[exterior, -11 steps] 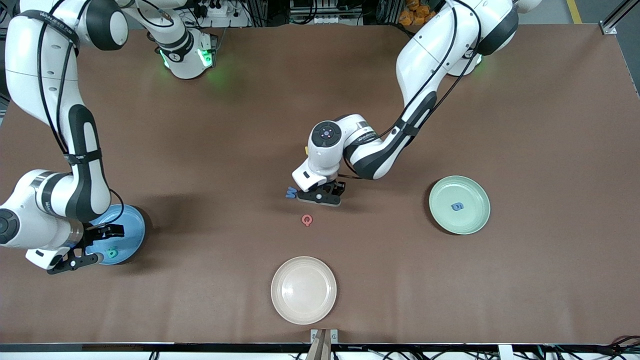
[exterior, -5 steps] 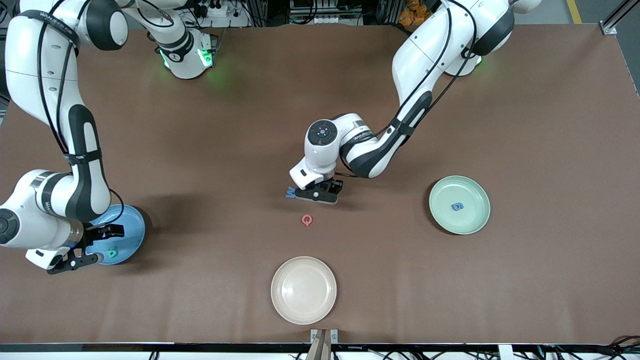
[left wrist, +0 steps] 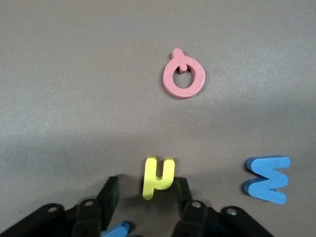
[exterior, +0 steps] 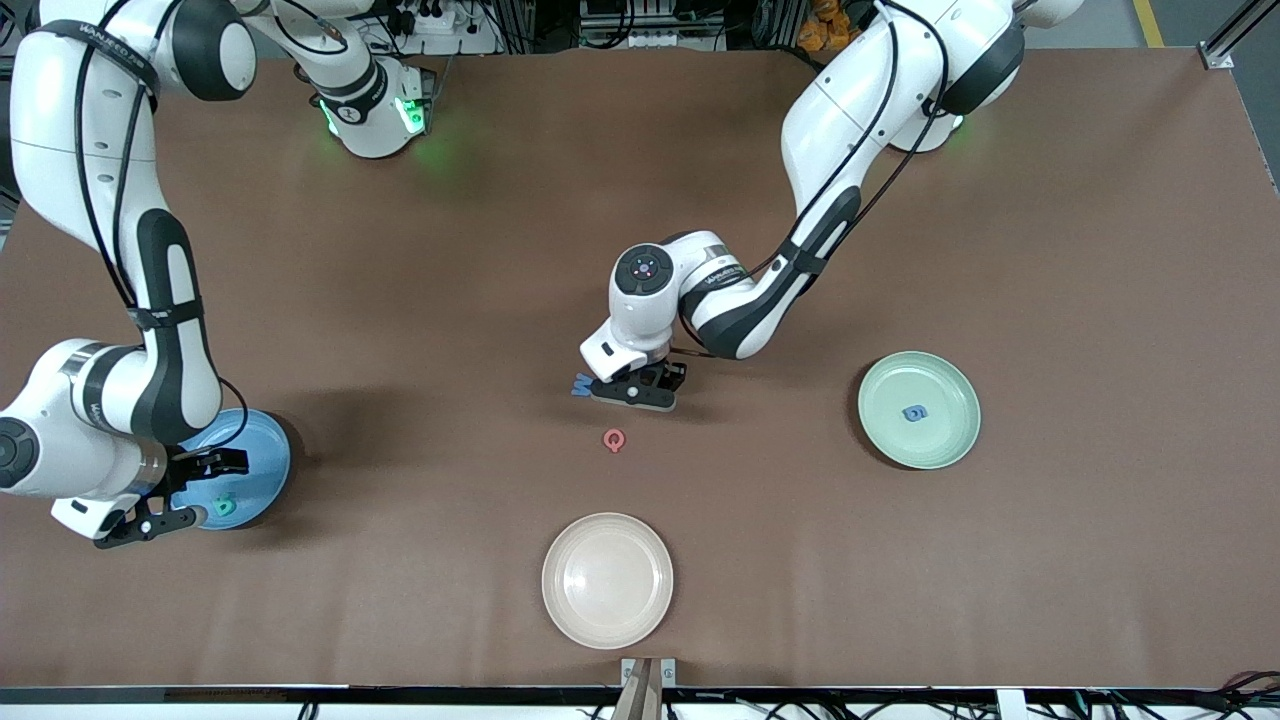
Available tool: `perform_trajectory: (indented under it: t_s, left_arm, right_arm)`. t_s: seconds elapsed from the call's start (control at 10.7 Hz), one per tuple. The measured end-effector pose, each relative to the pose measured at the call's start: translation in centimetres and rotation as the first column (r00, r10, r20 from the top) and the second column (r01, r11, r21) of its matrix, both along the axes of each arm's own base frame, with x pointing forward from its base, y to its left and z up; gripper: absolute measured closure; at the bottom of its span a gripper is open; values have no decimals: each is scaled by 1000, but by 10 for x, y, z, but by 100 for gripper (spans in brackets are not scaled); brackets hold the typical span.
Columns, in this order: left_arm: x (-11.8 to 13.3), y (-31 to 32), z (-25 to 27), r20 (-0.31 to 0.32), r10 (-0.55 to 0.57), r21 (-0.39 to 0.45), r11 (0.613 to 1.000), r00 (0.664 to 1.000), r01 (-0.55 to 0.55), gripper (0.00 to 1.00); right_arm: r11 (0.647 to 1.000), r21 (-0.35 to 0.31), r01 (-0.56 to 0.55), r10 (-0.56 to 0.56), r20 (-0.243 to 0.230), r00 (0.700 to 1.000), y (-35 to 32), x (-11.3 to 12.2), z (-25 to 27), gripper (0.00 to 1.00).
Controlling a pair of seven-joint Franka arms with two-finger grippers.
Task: Sort uppercase to blue plate, lowercase to green plate
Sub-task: 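Lower the left gripper and grasp the yellow 'u' letter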
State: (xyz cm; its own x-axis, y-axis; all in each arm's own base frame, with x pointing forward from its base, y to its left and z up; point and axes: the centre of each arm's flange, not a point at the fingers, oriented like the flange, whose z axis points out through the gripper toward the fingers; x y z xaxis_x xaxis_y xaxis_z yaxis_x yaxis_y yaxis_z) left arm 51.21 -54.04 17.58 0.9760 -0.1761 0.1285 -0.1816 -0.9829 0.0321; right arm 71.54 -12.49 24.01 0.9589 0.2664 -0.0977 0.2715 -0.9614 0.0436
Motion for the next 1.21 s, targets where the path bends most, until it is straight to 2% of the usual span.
perform_trajectory:
  t_s: [0.09,0.19,0.28,0.56,1.03,1.21]
  left_arm:
    - [0,0,0,0,0,0,1000,1000,0,48]
    - [0,-1,-1,0,-1,1,1000,1000,1,56]
    - [-1,-2,-1,0,-3,1,1000,1000,3,59]
    - [-2,-2,-1,2,-5,3,1000,1000,5,62]
    - [0,-1,-1,10,-7,13,1000,1000,7,75]
    - [0,-1,-1,11,-9,14,1000,1000,9,74]
  right_arm:
    - [1000,0,0,0,0,1000,0,0,0,0]
    - [1000,0,0,0,0,1000,0,0,0,0]
    - [1000,0,0,0,0,1000,0,0,0,0]
    - [1000,0,0,0,0,1000,0,0,0,0]
    - [1000,5,3,-3,1,1000,0,0,0,0]
    - [1000,5,4,-4,1,1000,0,0,0,0]
